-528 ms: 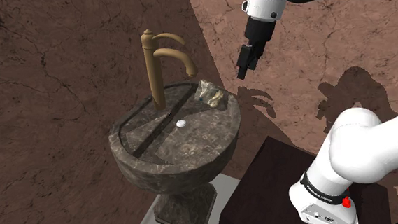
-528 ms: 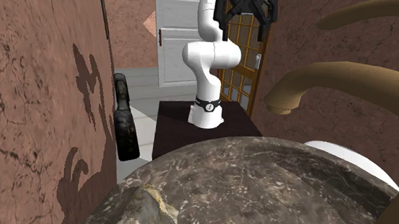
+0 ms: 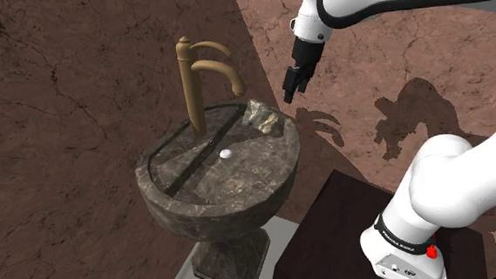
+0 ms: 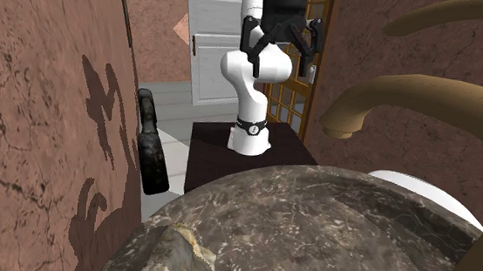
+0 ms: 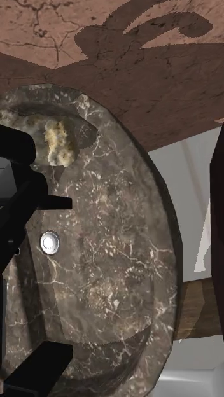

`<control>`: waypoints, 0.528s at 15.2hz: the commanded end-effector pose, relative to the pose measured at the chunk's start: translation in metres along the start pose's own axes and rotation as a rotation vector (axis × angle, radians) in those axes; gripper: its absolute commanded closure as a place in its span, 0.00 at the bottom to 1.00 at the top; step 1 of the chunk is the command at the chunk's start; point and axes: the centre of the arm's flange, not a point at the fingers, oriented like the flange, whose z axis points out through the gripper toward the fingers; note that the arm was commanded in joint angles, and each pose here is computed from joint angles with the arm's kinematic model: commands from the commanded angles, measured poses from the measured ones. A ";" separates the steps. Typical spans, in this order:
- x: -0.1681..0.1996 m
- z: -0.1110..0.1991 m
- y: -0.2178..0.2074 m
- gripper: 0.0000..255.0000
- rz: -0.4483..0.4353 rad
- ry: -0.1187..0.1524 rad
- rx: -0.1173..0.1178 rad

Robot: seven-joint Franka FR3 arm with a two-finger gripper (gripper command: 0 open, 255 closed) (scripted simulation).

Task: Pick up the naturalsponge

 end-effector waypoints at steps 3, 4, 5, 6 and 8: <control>0.030 0.028 0.035 0.00 0.009 0.012 0.003; 0.038 0.035 0.042 0.00 0.012 0.015 0.004; 0.045 0.043 0.050 0.00 0.014 0.017 0.005; 0.052 0.050 0.058 0.00 0.016 0.020 0.007; 0.067 0.065 0.074 0.00 0.021 0.025 0.009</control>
